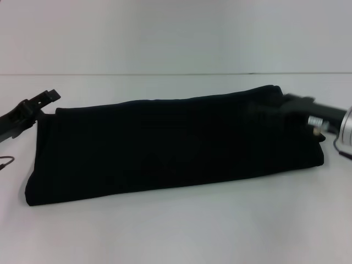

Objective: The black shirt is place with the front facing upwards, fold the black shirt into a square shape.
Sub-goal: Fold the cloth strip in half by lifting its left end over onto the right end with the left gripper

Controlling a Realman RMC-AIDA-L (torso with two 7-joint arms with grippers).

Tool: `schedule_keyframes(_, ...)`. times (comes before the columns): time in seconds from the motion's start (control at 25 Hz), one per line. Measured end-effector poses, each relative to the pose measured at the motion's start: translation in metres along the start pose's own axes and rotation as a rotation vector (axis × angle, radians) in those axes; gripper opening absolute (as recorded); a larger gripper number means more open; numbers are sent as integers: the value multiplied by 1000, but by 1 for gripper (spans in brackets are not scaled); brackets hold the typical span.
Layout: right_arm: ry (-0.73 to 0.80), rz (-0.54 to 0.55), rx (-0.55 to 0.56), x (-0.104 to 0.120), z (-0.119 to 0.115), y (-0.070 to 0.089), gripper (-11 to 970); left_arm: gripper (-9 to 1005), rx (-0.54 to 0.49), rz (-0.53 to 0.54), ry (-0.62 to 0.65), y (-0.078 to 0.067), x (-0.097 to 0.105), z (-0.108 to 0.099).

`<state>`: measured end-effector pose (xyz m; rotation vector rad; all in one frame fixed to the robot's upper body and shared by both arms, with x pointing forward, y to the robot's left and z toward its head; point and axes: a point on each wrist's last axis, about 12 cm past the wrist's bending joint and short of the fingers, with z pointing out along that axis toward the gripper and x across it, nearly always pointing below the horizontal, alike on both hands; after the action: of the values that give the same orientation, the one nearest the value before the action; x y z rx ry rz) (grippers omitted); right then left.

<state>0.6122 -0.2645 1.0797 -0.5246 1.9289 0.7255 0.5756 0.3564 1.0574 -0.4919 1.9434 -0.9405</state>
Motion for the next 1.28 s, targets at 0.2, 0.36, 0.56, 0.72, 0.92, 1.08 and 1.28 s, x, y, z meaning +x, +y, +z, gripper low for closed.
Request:
schedule_keyframes(0.2,34,-301,-187,17,-8,24,831,838,126,-153,177,0,0,-35)
schedule_keyframes(0.36,45,-395,-227,23,-3,35,831,839,90,-270,268,12,12,-60)
schedule_keyframes(0.56,69,-425,-240,24,3,38,831,838,31,-377,308,27,25,-85)
schedule_keyframes(0.72,63,-419,-232,21,4,38,831,838,-5,-416,311,34,28,-96)
schedule_keyframes(0.92,67,-420,-211,21,5,36,831,839,-64,-464,318,41,33,-100)
schedule_keyframes(1.08,70,-419,-200,22,6,35,831,838,-103,-492,308,46,34,-101)
schedule_keyframes(1.28,70,-418,-201,22,6,35,831,839,-102,-510,316,46,35,-102)
